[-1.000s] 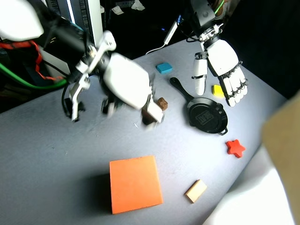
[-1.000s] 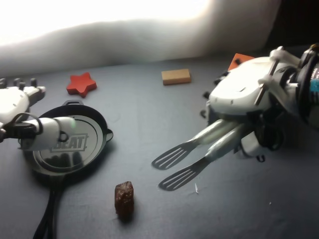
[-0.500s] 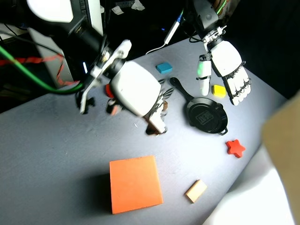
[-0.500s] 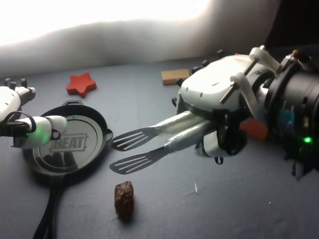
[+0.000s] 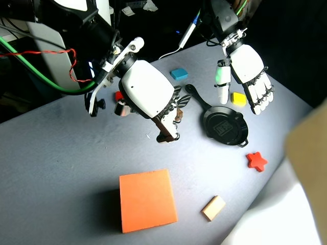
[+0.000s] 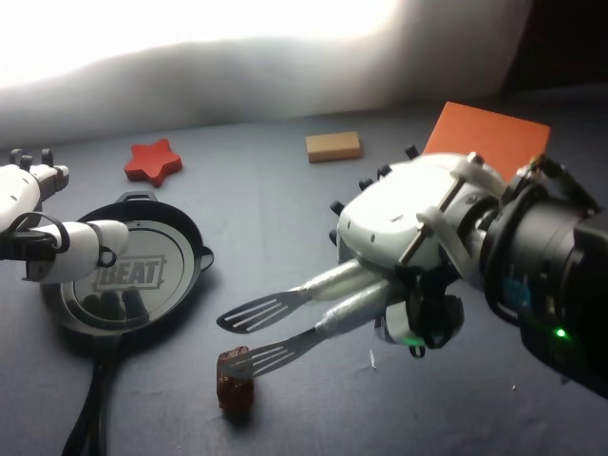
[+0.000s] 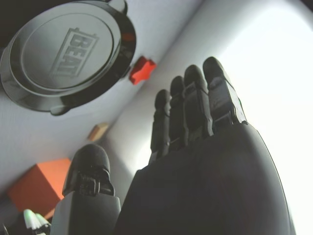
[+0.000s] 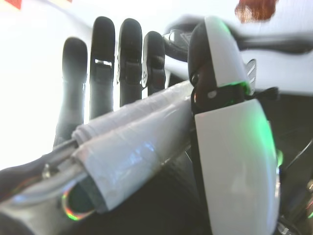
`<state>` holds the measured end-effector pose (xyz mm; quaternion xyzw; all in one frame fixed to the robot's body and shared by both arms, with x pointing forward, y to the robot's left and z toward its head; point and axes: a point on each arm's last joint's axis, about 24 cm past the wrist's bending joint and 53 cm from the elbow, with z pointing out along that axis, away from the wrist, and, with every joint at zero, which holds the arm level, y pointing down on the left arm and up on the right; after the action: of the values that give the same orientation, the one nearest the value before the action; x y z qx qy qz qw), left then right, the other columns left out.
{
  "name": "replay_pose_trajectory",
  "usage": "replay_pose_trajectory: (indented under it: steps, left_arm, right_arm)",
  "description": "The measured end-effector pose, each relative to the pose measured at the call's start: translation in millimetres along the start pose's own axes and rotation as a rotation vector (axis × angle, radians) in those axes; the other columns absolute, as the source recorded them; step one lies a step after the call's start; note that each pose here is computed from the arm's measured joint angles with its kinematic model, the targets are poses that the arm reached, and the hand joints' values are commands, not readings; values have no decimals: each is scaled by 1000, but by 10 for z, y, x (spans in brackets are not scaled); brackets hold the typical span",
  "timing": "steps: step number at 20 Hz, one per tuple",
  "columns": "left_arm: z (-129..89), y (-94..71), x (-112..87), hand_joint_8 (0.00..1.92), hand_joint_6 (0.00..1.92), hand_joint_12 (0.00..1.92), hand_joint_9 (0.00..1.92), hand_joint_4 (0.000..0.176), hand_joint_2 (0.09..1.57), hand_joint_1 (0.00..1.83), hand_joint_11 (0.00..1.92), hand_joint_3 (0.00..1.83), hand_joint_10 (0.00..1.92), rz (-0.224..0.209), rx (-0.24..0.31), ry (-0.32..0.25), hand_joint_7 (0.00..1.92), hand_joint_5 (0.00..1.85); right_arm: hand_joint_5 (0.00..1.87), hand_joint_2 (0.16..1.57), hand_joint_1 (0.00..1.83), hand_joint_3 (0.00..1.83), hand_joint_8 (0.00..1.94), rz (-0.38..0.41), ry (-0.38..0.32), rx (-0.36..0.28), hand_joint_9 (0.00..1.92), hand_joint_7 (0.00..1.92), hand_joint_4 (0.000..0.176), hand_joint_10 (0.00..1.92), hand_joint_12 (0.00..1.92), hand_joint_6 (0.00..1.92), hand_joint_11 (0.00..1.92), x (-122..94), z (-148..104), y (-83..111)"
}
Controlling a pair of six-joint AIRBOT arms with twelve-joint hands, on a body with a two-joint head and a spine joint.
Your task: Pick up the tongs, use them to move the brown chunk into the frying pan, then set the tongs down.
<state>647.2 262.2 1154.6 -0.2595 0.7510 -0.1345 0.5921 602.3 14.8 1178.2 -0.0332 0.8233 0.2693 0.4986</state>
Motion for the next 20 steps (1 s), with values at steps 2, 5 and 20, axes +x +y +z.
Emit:
replay_pose_trajectory:
  steps: [2, 5, 20]
  left_arm:
    - [-3, -3, 3, 2, 1, 268, 136, 21, 1264, 0, 0, 2, 3, -1, 1, 1, 160, 144]
    - [-2, -8, -1, 4, 2, 207, 125, 27, 1267, 0, 0, 2, 4, -2, 1, 0, 149, 126]
    - [-23, -42, 30, 5, 8, 267, 141, 26, 1265, 0, 0, 3, 7, -4, 10, 9, 170, 152]
  right_arm:
    - [807, 1128, 1041, 0, 5, 1, -19, -5, 638, 850, 0, 501, 1467, 10, 244, -26, 6, 21]
    - [790, 1138, 999, 2, 0, -22, -62, -27, 622, 831, 0, 492, 1469, 3, 227, -61, 21, 102]
    - [750, 1130, 1009, 0, 2, -20, -29, 37, 566, 782, 0, 531, 1514, 2, 177, 93, 236, -89]
